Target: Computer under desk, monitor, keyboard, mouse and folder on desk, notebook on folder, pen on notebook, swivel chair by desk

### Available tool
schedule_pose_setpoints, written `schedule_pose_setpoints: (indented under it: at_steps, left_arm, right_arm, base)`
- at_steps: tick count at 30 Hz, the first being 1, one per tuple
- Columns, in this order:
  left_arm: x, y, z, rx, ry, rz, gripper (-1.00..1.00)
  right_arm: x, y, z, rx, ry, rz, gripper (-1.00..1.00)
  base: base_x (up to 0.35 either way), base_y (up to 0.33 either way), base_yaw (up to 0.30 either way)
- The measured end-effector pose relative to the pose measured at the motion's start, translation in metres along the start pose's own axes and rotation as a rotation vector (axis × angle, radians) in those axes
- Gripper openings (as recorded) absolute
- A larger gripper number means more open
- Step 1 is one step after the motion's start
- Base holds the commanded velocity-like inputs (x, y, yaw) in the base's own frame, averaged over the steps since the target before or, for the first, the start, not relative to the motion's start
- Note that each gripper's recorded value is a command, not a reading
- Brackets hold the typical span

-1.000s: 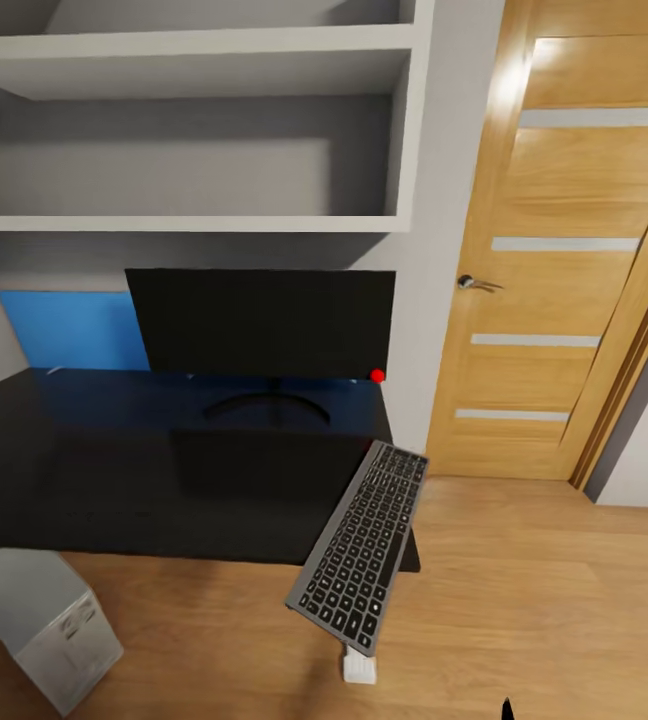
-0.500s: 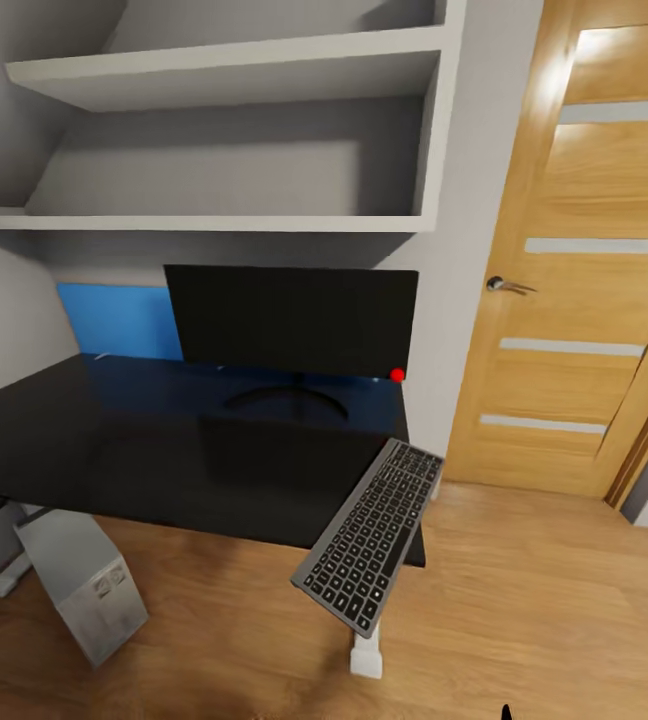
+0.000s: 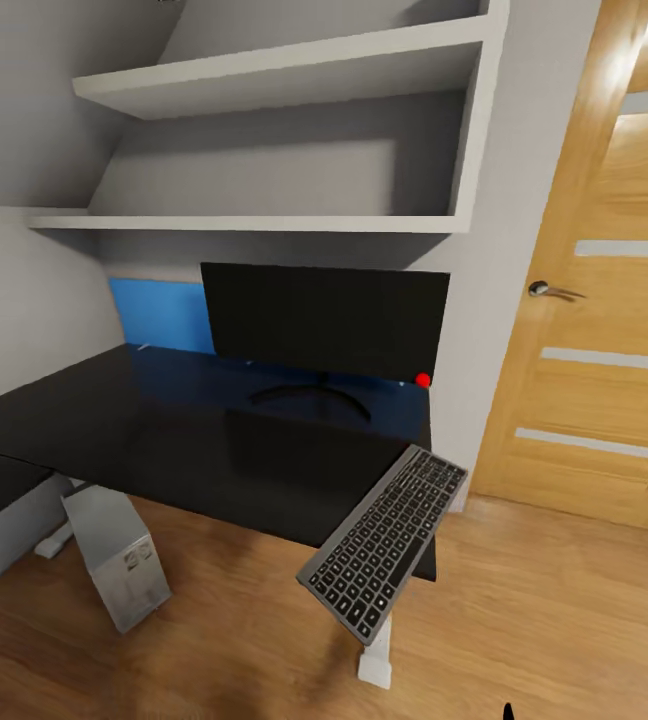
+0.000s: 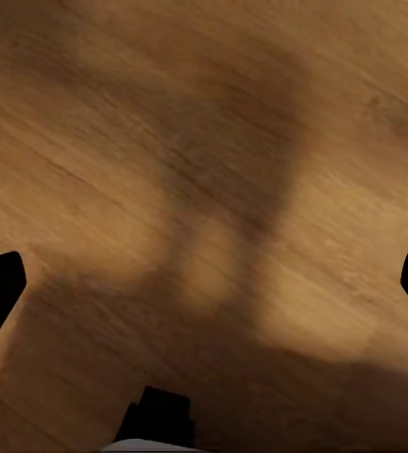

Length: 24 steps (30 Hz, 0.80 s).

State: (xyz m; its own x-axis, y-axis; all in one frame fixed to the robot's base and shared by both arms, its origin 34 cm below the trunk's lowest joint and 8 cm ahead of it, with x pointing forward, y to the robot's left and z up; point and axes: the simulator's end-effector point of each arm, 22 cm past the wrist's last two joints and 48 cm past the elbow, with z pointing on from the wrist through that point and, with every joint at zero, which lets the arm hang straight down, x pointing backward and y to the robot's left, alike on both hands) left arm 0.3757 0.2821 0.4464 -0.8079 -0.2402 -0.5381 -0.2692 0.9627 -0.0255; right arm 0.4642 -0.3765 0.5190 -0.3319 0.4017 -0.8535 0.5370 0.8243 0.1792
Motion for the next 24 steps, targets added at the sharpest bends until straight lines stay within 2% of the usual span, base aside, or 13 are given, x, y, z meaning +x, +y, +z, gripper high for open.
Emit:
schedule_pose_setpoints:
  at_steps: [4, 8, 14, 20, 24]
  left_arm:
    - [0.003, 0.0, 0.0, 0.0, 0.005, 0.002, 1.0]
    - [0.004, 0.001, 0.0, 0.0, 0.008, 0.003, 1.0]
    - [0.003, 0.001, 0.0, 0.0, 0.006, 0.0, 1.0]
    - [0.003, 0.001, 0.0, 0.0, 0.005, -0.001, 1.0]
    - [0.004, 0.001, 0.0, -0.001, 0.006, -0.001, 1.0]
  right_arm:
    - [0.004, -0.002, -0.002, 0.004, 0.006, -0.003, 1.0]
    - [0.015, 0.007, -0.008, -0.004, 0.025, 0.003, 1.0]
    - [0.016, 0.007, -0.008, -0.003, 0.026, 0.005, 1.0]
    - [0.016, 0.008, -0.008, -0.003, 0.027, 0.005, 1.0]
    - [0.016, 0.008, -0.008, -0.004, 0.027, 0.004, 1.0]
  base:
    - [0.0, -0.308, 0.059]
    - [0.0, -0.218, 0.005]
    - [0.0, -0.037, 0.039]
    - [0.0, -0.003, 0.212]
    - [0.0, -0.126, 0.076]
